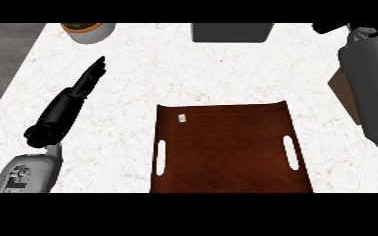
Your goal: Pick the pear from the tray and place it in the cardboard box
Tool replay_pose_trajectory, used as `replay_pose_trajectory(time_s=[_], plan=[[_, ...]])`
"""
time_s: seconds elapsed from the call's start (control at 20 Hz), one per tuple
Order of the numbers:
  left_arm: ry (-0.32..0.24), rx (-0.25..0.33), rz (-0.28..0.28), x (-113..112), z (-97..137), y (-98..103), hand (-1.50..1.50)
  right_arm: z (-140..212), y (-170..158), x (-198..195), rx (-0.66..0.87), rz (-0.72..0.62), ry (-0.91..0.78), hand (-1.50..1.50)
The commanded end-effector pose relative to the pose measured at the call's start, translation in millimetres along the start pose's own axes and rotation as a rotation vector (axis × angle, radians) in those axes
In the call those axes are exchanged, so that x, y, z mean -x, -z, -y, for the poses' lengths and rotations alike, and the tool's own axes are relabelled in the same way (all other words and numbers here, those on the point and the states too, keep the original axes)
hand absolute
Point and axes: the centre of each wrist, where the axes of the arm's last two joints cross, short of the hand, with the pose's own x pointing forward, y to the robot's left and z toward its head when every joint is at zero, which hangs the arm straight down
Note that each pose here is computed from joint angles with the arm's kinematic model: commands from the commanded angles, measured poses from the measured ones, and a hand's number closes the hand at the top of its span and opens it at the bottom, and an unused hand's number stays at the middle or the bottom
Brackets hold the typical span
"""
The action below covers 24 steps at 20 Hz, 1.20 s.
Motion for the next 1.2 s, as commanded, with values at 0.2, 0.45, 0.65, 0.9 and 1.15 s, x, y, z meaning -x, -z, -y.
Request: replay_pose_trajectory(time_s=[0.2, 0.45, 0.65, 0.9, 1.15], plan=[[0.020, -0.002, 0.002, -14, -6, 11, 0.00, 37, 45, 101, 0.049, -0.130, -0.088, 1.50], [0.020, -0.010, 0.018, -20, 2, 16, 0.00, 43, 53, 145, -0.173, -0.218, -0.170, 1.50], [-0.008, 0.008, 0.017, -16, -14, 11, 0.00, 38, 50, 177, -0.372, -0.271, -0.167, 1.50], [-0.003, 0.004, 0.008, -11, 13, 11, 0.00, 39, 47, 203, -0.542, -0.286, -0.229, 1.50], [-0.013, 0.017, 0.022, -5, 10, 7, 0.00, 56, 44, 241, -0.681, -0.268, -0.174, -1.50]])
